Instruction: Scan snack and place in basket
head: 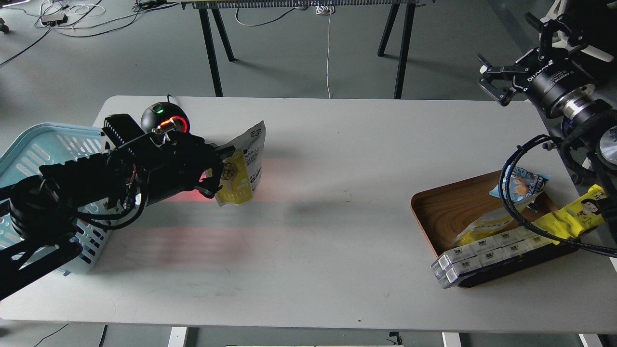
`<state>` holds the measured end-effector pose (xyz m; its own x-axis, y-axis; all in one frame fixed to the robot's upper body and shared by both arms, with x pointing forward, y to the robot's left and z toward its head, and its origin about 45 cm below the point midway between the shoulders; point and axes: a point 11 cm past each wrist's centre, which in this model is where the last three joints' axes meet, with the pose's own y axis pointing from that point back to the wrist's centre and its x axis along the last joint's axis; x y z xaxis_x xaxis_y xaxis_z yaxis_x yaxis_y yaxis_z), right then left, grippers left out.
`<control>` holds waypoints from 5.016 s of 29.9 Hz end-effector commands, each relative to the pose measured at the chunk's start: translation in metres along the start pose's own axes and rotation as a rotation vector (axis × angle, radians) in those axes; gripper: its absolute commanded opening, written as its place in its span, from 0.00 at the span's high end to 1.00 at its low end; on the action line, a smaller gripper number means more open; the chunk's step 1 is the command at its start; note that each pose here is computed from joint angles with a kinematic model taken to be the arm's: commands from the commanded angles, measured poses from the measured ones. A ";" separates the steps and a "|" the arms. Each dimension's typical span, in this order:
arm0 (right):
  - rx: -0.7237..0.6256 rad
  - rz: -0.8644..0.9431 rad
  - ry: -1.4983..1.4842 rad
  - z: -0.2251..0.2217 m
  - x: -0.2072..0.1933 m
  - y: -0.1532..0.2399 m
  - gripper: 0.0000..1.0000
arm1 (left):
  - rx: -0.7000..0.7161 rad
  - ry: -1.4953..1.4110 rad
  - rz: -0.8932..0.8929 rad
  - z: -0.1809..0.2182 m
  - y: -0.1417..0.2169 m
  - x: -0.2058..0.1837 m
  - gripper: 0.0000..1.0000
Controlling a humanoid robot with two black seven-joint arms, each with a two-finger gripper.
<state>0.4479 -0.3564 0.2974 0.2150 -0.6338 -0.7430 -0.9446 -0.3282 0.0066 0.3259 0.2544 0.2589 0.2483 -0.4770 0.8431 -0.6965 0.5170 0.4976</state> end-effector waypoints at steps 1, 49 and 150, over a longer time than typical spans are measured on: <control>0.000 0.000 0.000 0.000 0.000 0.000 0.03 | 0.005 -0.013 -0.033 -0.003 -0.001 0.004 1.00; -0.014 -0.004 0.010 0.003 -0.002 -0.001 0.03 | 0.113 -0.066 0.093 -0.022 -0.003 0.051 1.00; -0.043 -0.065 0.062 0.001 -0.033 -0.022 0.03 | 0.612 0.133 0.186 -0.190 0.247 -0.048 0.02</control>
<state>0.4596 -0.3310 0.3195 0.2850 -0.6487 -0.7057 -0.9204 -0.3908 -0.0125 0.2525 0.5480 0.3561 0.2350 -0.3443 0.9090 -0.9621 0.0507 0.2679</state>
